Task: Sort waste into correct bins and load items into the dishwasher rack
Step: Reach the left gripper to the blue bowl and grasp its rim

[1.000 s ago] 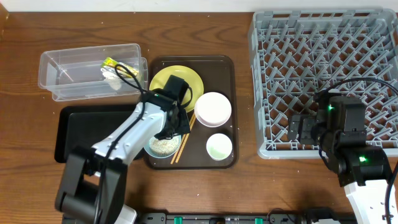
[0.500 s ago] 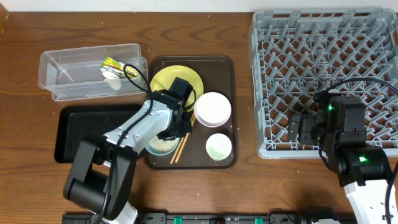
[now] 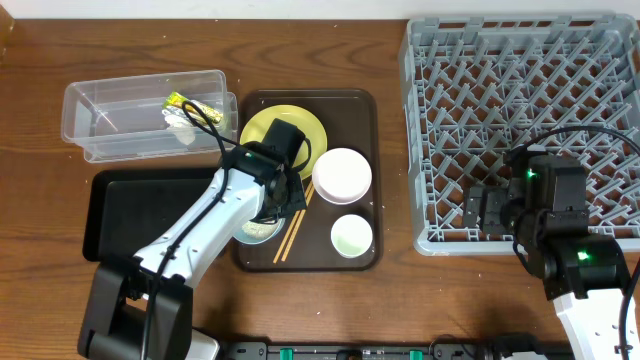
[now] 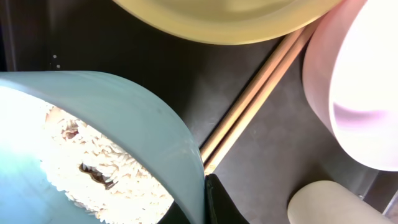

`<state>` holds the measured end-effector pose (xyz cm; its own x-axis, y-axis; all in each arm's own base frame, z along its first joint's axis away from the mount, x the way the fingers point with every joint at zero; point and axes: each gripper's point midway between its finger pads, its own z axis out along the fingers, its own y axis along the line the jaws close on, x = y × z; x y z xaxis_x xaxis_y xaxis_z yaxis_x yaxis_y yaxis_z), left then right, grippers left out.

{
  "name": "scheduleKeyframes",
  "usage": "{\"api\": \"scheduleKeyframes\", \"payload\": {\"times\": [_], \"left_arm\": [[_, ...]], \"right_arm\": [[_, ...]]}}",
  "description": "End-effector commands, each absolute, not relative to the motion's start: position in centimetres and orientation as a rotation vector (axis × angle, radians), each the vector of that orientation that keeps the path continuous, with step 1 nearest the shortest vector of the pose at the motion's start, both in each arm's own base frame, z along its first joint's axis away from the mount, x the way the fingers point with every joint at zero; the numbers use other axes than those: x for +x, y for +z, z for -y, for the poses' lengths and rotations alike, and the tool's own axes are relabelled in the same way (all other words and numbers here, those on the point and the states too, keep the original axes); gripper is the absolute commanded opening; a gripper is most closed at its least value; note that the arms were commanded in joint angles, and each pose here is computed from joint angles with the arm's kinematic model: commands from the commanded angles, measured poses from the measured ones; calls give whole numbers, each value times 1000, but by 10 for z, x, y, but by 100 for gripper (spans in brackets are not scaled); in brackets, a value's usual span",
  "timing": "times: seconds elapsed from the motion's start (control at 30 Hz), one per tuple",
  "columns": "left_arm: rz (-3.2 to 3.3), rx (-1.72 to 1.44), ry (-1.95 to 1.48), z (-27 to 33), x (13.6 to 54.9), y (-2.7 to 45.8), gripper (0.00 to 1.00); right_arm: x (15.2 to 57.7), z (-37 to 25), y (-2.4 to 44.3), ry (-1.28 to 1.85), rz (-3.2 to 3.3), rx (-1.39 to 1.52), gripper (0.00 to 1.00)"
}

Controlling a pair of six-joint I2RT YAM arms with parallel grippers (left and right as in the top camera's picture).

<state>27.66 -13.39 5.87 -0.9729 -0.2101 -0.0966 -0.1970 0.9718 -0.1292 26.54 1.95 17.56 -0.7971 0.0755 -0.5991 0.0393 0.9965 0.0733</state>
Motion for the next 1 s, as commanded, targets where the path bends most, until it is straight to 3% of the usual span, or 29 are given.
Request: {"api": "scheduleKeyframes", "payload": {"times": [0.0,0.37,0.53,0.6,0.97], "left_arm": [[-3002,-292,-170,133,281,61,6],[-3095,-299,-97,131,275,21,7],[-3107,-301,-85,132,276,12,17],[-3095,-299,-96,133,279,12,29],[-3014,-295,-60,130,297,14,36]], "right_arm": [[268,-14,183,70,-2473,118,99],[267,-14,182,70,-2480,118,99],[267,-14,182,69,-2481,118,99],[267,-14,182,69,-2481,118,99],[267,-14,182,69,-2480,118,99]]}}
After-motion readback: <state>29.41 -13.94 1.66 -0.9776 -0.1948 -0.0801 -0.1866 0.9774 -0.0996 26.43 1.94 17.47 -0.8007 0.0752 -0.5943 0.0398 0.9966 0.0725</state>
